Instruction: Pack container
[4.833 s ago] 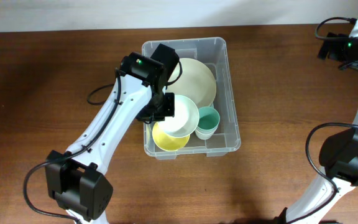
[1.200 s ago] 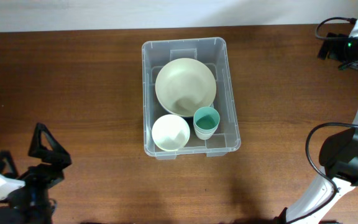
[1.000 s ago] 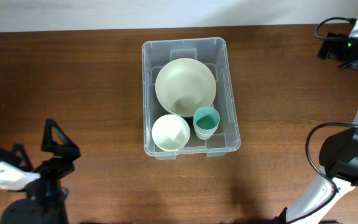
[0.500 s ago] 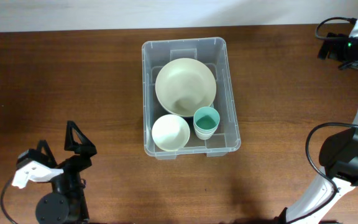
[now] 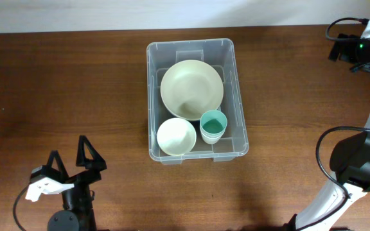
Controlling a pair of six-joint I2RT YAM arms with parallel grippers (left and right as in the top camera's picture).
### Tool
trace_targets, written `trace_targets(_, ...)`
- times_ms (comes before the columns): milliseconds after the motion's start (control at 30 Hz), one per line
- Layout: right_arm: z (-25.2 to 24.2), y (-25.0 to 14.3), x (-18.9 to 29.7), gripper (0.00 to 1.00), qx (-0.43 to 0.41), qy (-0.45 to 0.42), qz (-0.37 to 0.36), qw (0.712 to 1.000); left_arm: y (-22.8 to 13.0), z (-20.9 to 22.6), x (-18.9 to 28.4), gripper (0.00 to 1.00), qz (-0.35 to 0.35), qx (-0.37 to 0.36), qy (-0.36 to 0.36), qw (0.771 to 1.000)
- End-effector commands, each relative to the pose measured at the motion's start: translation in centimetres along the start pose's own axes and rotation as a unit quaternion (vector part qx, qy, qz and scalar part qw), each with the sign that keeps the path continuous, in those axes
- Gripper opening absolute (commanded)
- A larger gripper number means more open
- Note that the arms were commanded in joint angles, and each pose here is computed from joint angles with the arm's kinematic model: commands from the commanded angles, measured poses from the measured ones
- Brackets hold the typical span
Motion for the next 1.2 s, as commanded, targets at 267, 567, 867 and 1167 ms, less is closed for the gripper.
trace_targets(267, 0.0, 0.4, 1.0, 0.99, -0.004, 0.002, -0.016, 1.000, -3.0, 0.4, -0.8, 1.00, -0.003, -0.001, -0.049, 0.999)
trace_targets(567, 0.0, 0.4, 1.0, 0.99, -0.004, 0.002, -0.016, 1.000, -4.2, -0.5, -0.7, 1.00, 0.011, -0.102, -0.100, 0.990)
trace_targets(867, 0.0, 0.4, 1.0, 0.99, -0.004, 0.002, -0.016, 1.000, -4.9, -1.0, -0.6, 1.00, 0.009, -0.233, -0.130, 0.964)
trace_targets(1167, 0.0, 0.4, 1.0, 0.99, -0.004, 0.002, -0.016, 1.000, -5.7, -0.6, -0.7, 1.00, 0.016, -0.247, -0.132, 0.960)
Point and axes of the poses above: each gripper's point midway between its finger pads, its own x axis back along the fingers, its own z axis along the line the jaws close on, y = z × x, the point moved 5 cm from there along x, back along the fingers, and after that the axes turned 1 degree about -x, right-handed, at the moved point
